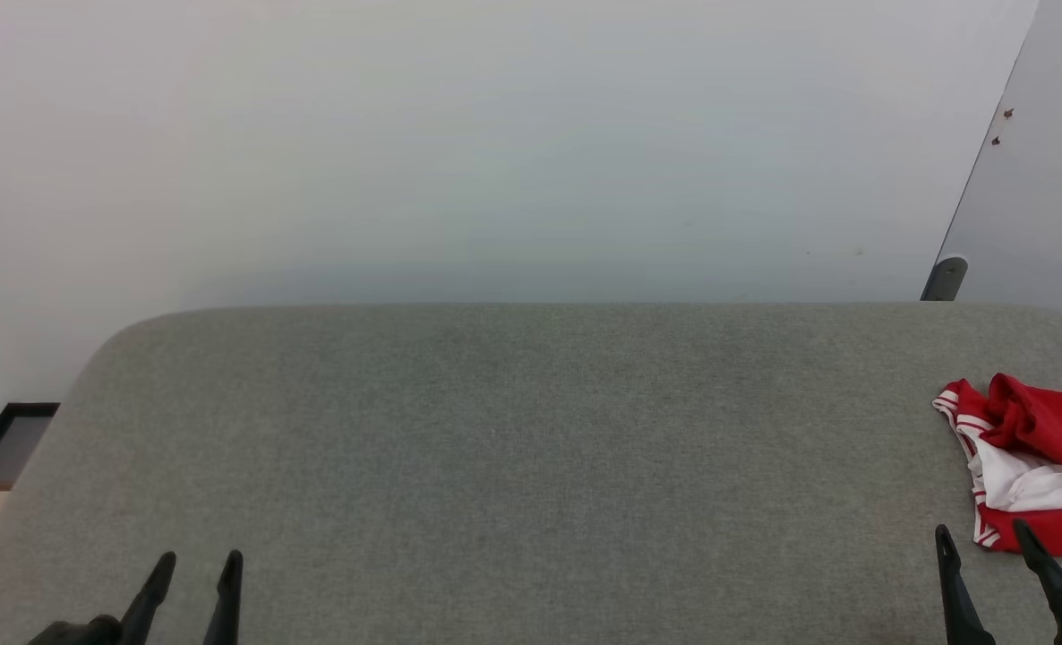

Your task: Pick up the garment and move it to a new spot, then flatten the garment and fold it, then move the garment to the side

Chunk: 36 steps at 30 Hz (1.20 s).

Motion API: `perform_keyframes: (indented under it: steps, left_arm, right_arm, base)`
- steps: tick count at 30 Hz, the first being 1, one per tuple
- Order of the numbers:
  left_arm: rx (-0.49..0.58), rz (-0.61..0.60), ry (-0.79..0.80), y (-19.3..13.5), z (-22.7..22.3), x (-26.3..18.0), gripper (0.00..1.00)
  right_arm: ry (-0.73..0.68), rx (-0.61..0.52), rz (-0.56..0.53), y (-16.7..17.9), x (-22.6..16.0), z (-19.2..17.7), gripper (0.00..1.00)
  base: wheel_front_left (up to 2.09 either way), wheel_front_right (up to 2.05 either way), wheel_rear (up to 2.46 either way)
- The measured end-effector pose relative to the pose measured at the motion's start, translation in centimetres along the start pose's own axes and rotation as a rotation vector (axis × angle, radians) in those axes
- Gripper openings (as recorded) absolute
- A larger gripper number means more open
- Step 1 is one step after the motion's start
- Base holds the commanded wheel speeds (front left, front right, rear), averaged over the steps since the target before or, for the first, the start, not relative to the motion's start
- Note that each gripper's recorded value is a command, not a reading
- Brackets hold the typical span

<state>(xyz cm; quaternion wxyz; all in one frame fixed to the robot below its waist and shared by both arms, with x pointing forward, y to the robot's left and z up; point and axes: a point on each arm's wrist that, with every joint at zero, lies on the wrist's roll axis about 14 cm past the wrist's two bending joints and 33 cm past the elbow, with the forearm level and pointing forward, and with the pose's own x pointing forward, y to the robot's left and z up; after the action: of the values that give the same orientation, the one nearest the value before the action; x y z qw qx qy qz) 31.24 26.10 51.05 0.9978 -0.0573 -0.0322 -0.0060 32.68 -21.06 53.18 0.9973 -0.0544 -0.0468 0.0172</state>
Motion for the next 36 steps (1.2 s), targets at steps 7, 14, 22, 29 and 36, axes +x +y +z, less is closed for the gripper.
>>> perform_keyframes:
  steps: [7,14,22,29,36]
  left_arm:
    - [-0.032,0.003,0.036,-0.7,-1.6,-0.6,0.0]
    - [-0.143,0.039,0.087,-1.0,-3.2,-0.9,0.0]
    - [-0.283,0.075,0.086,-1.1,-3.1,-0.1,0.0]
    - [-0.394,0.097,0.082,-1.2,-3.0,0.6,0.0]
    - [-0.5,0.112,0.08,-1.4,-2.9,1.2,0.0]
  right_arm:
    - [0.055,0.016,-0.003,0.2,-0.6,-1.7,0.0]
    - [0.121,0.13,-0.029,0.0,-1.0,-3.5,0.0]
    - [0.108,0.304,-0.054,0.1,-0.3,-3.3,0.0]
    - [0.107,0.44,-0.07,0.1,0.2,-3.3,0.0]
    - [0.101,0.565,-0.082,0.1,0.8,-3.2,0.0]
  base:
    - [0.0,0.0,0.0]
    - [0.0,0.0,0.0]
    - [0.0,0.0,0.0]
    - [0.0,0.0,0.0]
    - [0.0,0.0,0.0]
